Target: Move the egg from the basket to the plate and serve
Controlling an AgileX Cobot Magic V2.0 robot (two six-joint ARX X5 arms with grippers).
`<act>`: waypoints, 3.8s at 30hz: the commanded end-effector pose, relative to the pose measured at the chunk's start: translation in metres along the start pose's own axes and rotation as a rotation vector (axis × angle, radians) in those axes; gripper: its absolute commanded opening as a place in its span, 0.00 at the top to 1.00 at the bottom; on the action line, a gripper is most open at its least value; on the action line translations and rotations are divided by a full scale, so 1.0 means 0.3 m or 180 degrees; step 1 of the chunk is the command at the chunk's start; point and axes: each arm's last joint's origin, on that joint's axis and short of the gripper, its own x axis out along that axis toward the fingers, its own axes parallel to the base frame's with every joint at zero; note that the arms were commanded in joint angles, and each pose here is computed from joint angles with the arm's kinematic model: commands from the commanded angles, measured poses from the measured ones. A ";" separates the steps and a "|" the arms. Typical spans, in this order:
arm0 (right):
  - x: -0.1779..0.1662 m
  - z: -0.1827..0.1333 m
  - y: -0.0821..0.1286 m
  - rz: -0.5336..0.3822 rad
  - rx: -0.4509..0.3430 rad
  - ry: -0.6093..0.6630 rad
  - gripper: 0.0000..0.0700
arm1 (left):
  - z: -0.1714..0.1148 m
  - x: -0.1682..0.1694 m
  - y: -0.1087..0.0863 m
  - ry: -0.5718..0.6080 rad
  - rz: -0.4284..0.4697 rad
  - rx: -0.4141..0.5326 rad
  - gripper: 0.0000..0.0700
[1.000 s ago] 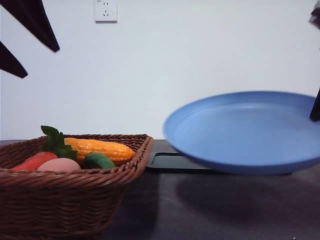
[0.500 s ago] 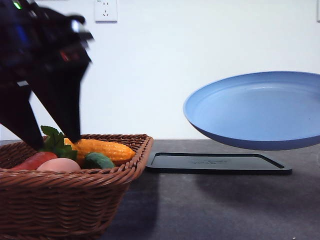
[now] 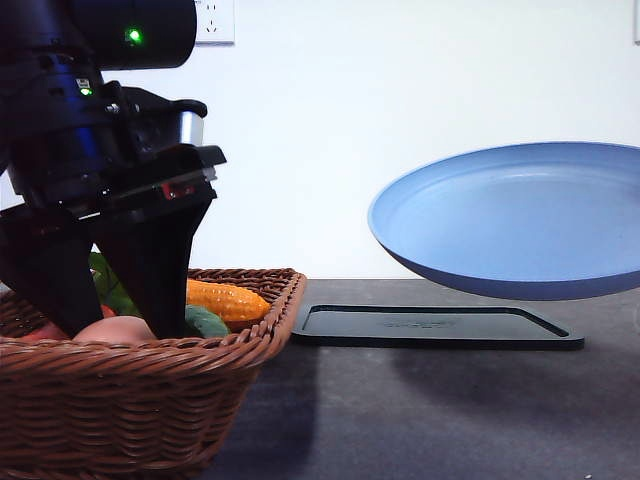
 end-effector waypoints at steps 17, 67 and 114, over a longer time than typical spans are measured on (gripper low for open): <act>-0.006 0.012 0.005 0.0033 0.0003 -0.0060 1.00 | 0.003 0.027 -0.008 0.0180 0.0039 0.0027 0.55; 0.100 -0.073 0.162 0.0854 -0.0234 0.1012 1.00 | 0.096 -0.265 -0.415 -0.0713 -0.0722 0.1233 0.79; 0.116 -0.096 0.170 0.0896 -0.0157 0.1315 1.00 | 0.092 -0.413 -0.412 -0.0792 -0.0658 0.1421 0.42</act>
